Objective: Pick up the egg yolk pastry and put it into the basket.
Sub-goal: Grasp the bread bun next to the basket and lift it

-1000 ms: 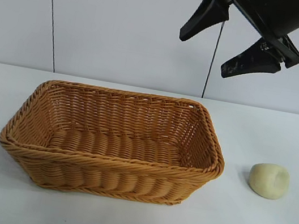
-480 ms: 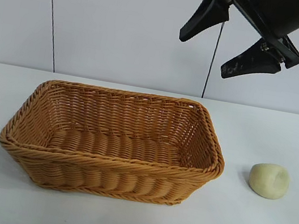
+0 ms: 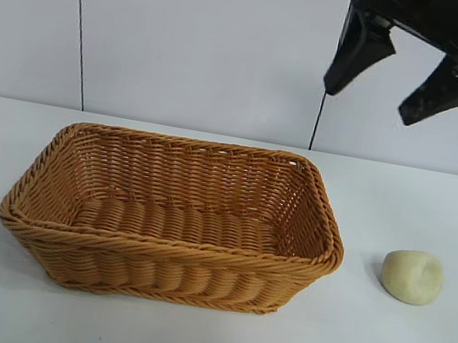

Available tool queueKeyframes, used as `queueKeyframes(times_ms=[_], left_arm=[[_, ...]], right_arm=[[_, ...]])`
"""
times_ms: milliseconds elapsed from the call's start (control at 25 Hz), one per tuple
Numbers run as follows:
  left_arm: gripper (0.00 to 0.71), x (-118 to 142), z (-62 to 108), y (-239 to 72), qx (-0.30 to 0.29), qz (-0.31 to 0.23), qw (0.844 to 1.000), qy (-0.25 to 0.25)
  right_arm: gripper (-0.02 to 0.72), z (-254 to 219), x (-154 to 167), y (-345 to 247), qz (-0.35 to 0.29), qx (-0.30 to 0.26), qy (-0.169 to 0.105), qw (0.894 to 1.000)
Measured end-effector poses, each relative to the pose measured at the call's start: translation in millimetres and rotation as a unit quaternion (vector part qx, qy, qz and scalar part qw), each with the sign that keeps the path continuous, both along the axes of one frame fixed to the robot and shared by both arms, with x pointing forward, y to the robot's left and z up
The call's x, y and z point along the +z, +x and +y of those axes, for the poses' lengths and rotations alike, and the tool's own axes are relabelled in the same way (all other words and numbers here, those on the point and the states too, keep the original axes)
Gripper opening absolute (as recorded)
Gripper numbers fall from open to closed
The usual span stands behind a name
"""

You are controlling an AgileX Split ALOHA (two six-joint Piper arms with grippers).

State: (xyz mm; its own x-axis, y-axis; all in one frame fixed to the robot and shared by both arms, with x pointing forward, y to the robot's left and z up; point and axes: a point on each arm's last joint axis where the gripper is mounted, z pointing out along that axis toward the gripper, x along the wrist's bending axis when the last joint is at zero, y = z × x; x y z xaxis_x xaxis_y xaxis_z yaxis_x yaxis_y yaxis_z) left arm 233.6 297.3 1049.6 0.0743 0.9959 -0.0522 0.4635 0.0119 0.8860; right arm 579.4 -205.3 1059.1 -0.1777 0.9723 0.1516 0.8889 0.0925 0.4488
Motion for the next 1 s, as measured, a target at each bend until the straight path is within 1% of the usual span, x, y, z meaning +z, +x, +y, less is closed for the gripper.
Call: queueKeyframes(times_ms=[40, 80, 200, 440, 800, 1000], left_arm=[[0.695, 0.0, 0.0, 0.0, 0.000, 0.000, 1.000, 0.000], [0.695, 0.0, 0.0, 0.0, 0.000, 0.000, 1.000, 0.000], [0.695, 0.0, 0.0, 0.0, 0.000, 0.000, 1.000, 0.000], [0.695, 0.0, 0.0, 0.0, 0.000, 0.000, 1.000, 0.000], [0.695, 0.0, 0.0, 0.0, 0.000, 0.000, 1.000, 0.000], [0.695, 0.0, 0.0, 0.0, 0.000, 0.000, 1.000, 0.000]], right_arm=[[0.613, -6.4, -0.7, 0.2, 0.005, -0.008, -0.018, 1.000], [0.613, -13.5, -1.9, 0.8, 0.011, -0.018, -0.030, 0.999], [0.613, -30.7, -10.4, 5.3, 0.034, -0.041, -0.044, 0.998], [0.613, -48.8, -43.9, 20.9, 0.081, -0.068, -0.051, 0.993], [0.613, -48.2, -129.7, 41.4, 0.176, -0.069, -0.065, 0.980], [0.612, -47.8, -166.1, 45.1, 0.209, -0.068, -0.071, 0.973]])
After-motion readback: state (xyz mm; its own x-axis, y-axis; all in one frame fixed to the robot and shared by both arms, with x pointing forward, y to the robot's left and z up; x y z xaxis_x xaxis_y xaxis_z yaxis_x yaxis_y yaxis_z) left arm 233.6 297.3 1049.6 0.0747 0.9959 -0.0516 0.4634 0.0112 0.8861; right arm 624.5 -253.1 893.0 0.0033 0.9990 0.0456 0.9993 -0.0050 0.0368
